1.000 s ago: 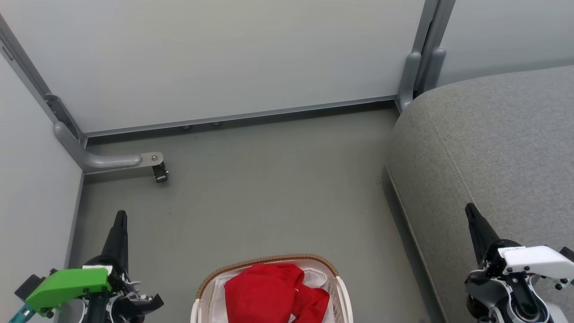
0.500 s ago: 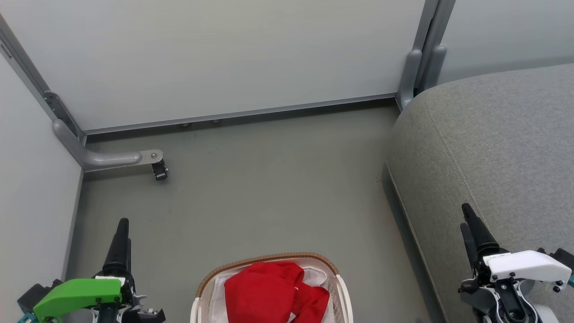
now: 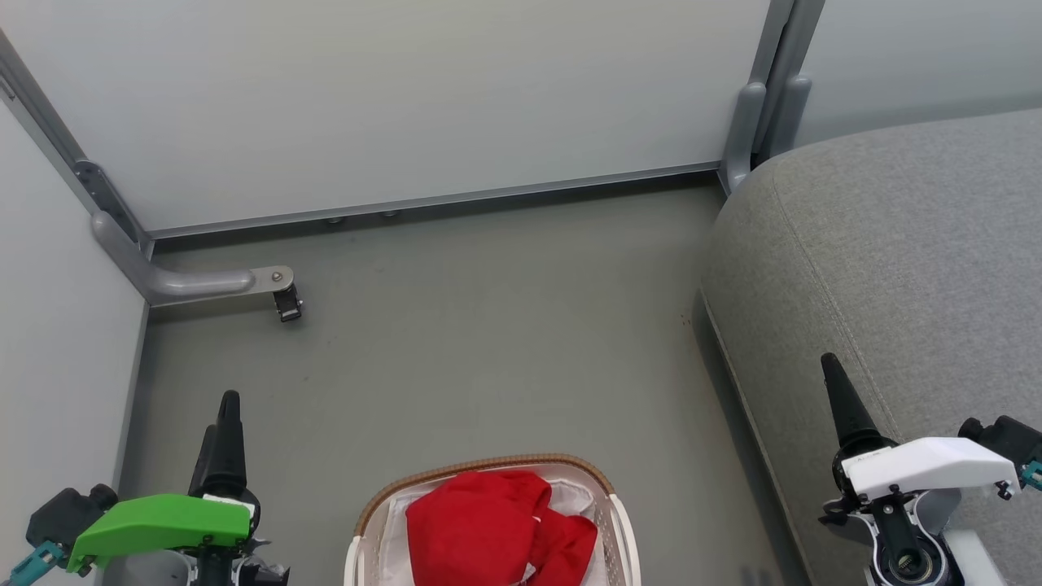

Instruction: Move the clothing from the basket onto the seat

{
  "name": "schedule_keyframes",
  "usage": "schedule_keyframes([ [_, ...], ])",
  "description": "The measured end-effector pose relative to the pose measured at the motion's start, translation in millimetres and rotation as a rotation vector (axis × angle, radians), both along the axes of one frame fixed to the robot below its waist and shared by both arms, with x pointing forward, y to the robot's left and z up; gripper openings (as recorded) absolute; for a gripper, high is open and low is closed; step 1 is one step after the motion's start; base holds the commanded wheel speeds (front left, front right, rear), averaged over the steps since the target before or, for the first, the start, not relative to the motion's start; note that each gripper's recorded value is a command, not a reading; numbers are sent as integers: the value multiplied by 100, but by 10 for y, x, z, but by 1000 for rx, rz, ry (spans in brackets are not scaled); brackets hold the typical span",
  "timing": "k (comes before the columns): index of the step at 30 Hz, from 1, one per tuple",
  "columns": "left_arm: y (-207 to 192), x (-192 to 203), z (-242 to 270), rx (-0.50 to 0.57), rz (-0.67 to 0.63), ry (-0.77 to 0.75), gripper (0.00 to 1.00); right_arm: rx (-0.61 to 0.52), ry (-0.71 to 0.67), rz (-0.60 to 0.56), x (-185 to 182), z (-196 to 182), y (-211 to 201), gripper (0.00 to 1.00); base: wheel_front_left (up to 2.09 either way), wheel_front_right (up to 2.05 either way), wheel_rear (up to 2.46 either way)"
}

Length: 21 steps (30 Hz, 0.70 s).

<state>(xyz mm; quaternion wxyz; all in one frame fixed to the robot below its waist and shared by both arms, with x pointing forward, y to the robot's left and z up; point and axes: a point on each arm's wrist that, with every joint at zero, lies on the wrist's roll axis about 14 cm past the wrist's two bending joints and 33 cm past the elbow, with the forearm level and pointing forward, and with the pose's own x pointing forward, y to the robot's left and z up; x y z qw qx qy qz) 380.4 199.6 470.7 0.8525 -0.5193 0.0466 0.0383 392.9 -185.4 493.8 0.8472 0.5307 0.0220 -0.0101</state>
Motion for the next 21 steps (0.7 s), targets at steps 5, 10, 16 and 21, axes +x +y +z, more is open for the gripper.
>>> schedule_keyframes([
  [5, -28, 8, -6, 99, -20, 1, 100, -91, -15, 18, 37, 42, 54, 100, 0, 0, 0],
  [10, -56, 22, -4, 187, -41, -3, 100, -179, -19, 35, 42, 36, 99, 100, 0, 0, 0],
  [16, -74, 27, -18, 290, -63, -3, 100, -279, -39, 50, 78, 81, 140, 100, 0, 0, 0],
  [21, -106, 46, -11, 376, -90, -11, 100, -356, -39, 59, 80, 59, 162, 100, 0, 0, 0],
])
